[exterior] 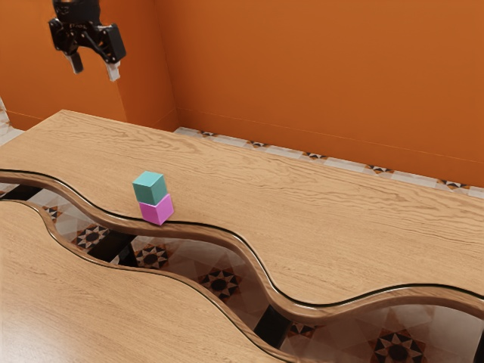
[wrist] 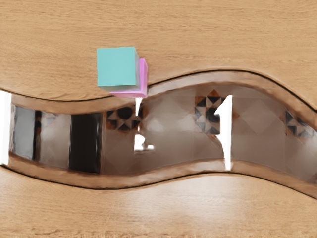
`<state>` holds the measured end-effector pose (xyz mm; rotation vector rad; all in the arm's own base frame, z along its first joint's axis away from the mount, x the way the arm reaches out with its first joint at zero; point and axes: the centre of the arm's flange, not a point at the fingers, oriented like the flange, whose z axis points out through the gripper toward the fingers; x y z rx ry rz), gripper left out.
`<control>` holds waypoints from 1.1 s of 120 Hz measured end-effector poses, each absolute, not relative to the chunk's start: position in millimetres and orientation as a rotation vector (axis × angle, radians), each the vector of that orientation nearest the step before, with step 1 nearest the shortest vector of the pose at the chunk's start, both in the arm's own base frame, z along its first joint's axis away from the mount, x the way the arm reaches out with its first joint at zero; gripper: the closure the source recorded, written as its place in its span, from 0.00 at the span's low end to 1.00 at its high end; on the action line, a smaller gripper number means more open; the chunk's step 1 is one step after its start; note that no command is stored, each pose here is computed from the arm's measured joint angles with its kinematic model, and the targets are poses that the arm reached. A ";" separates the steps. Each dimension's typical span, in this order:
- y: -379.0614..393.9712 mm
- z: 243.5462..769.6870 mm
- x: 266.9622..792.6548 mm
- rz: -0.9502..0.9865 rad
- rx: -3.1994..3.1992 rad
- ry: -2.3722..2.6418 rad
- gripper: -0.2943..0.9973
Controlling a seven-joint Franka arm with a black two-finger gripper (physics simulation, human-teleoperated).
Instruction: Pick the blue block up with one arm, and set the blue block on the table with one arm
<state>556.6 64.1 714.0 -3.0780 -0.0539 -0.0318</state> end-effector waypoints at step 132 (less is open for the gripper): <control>155.9 398.2 670.6 0.010 -3.109 -0.071 0.23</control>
